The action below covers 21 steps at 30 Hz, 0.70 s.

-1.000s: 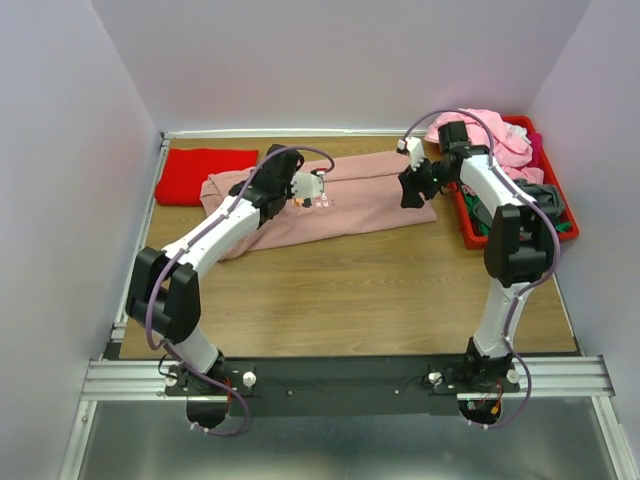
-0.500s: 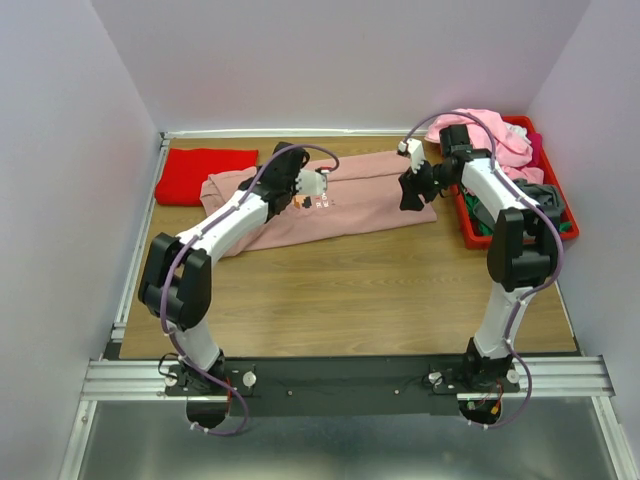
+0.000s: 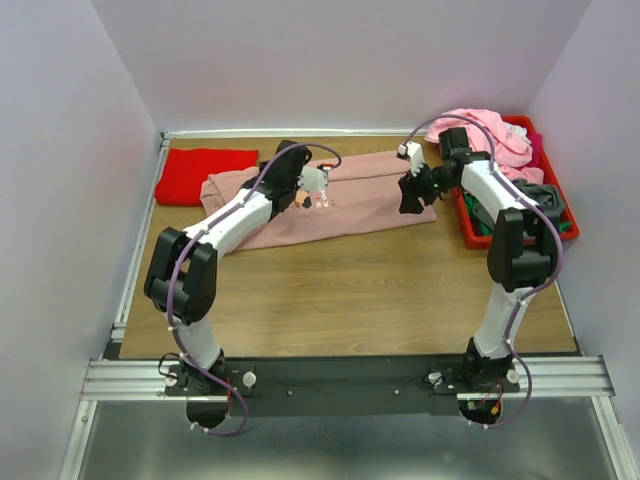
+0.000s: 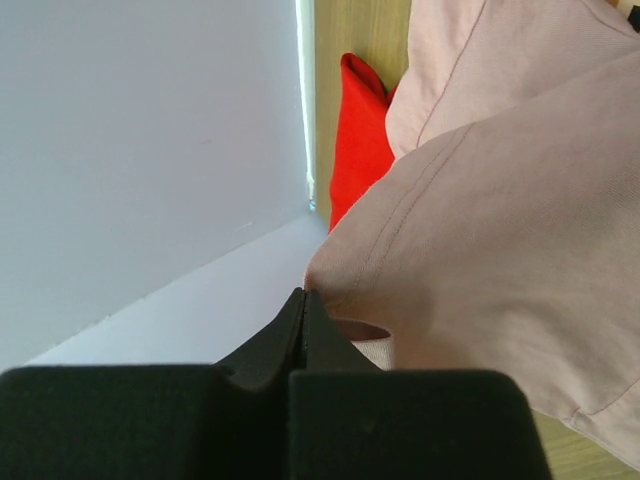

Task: Fold and stack the t-shirts
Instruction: Fold the tshirt

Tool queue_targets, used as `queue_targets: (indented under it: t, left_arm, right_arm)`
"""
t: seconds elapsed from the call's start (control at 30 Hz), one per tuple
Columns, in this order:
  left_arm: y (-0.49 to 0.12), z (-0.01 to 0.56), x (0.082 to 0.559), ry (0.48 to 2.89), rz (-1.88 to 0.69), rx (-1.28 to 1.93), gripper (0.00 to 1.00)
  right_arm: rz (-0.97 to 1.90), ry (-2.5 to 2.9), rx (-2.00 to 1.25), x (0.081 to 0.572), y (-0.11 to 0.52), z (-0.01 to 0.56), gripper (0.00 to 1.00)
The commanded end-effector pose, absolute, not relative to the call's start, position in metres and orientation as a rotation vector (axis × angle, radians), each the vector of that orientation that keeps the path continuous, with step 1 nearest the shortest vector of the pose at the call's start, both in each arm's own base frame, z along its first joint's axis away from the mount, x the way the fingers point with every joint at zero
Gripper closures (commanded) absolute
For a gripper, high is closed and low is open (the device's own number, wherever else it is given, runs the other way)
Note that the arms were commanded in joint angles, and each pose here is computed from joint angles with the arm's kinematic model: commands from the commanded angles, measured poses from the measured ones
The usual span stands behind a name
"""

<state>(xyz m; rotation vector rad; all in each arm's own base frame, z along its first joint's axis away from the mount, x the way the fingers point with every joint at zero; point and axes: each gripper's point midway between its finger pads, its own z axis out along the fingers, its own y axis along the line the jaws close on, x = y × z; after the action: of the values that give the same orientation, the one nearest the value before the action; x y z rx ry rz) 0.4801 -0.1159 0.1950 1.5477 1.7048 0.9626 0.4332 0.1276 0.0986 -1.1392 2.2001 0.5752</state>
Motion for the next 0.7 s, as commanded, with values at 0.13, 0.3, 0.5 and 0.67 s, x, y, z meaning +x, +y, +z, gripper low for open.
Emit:
queue_targets:
  t: [0.13, 0.3, 0.5, 0.67]
  left_arm:
    - [-0.113, 0.207, 0.496, 1.673, 1.044, 1.508, 1.0]
    - [-0.115, 0.202, 0.5, 1.672, 1.047, 1.511, 1.0]
    - [-0.115, 0.2, 0.505, 1.668, 1.061, 1.504, 1.0]
    - [-0.117, 0.204, 0.511, 1.651, 1.08, 1.488, 1.0]
  right_arm:
    - [0.591, 2.153, -1.14, 0.432, 0.133, 0.111, 0.32]
    - [0.592, 2.154, -1.142, 0.431, 0.134, 0.11, 0.32]
    - [0.595, 2.153, -1.143, 0.43, 0.134, 0.109, 0.31]
    - [0.6, 2.155, -1.147, 0.429, 0.134, 0.107, 0.31]
